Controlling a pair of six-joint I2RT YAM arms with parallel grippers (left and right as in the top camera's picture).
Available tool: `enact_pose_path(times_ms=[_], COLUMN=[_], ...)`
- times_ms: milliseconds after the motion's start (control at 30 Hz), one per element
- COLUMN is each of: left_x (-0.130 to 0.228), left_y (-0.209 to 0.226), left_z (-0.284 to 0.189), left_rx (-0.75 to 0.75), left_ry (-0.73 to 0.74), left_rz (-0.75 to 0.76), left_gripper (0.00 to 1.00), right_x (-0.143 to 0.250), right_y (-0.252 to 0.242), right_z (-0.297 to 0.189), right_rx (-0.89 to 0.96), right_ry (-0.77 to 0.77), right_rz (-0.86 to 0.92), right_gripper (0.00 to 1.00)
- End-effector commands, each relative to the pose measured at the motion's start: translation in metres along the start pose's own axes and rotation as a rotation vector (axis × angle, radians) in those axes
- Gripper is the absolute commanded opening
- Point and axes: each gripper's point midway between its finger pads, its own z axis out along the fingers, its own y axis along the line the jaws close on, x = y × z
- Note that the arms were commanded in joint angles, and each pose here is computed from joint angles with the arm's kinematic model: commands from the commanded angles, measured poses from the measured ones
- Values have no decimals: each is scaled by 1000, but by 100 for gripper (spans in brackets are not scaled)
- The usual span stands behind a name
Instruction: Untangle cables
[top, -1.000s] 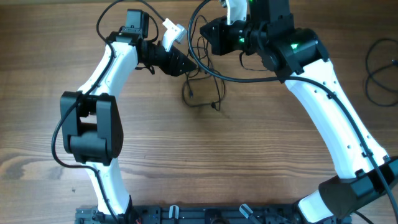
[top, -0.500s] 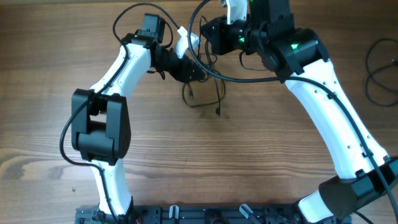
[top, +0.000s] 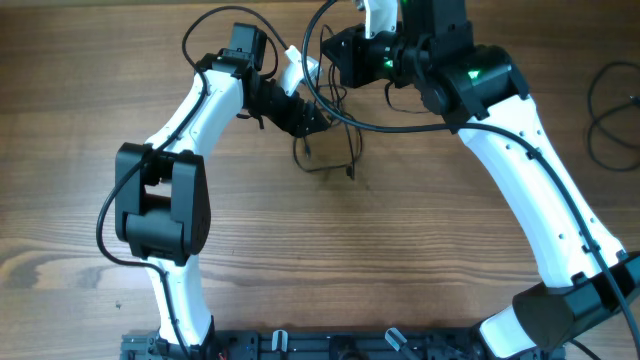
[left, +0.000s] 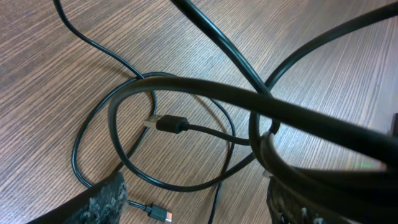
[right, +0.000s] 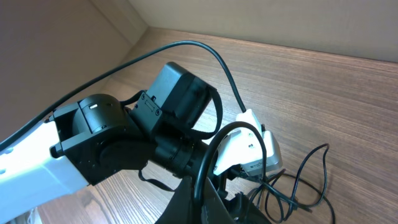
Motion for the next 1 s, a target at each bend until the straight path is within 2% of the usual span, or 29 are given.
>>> enact_pose_path(times_ms=[0,100,200,300,433,600,667,700,767,800,833,967], left_x=[1,2,8,5,-7,-20,-19,-18,-12,-7,-5,-2], left_y=[2,10,31,46,53,59,62,63,67,69,71,76], left_z=[5,4,2,-1,-4,-5,-3,0,6,11,12,10], left_rx=[0,-44,-163,-245,-269,-290,-290,-289,-282,-277,-277,-296], left_ry=[4,18,54,51,6,-49,-49,-47,-30,-18,-14,-7], left_rz=[2,7,-20,-32,-4,1,2,-4,-17,-27,-39,-57], left_gripper=[74,64,61,63,65,73,72,61,33,13,4,4], right_x=[-18,-19,-21,-22,-21,-23,-23,-24,-23,-24,-24,-23], right_y=[17,18,19,20,26,28,28,28,28,28,28,28], right_z=[-19,-19,-20,-20,-20,-21,-21,-21,-21,-21,-21,-21], right_rx=[-36,-39,-44,-46,-84,-93,-94,-94,-94,-94,-93,-92], right_ry=[-58,-63,-70,-73,-68,-75,-76,-76,-76,-77,-77,-76], right_rz=[-16,-18,-22,-16,-21,-8,-9,-8,-8,-9,-8,-8], right_gripper=[4,4,4,4,4,4,4,4,4,5,4,4])
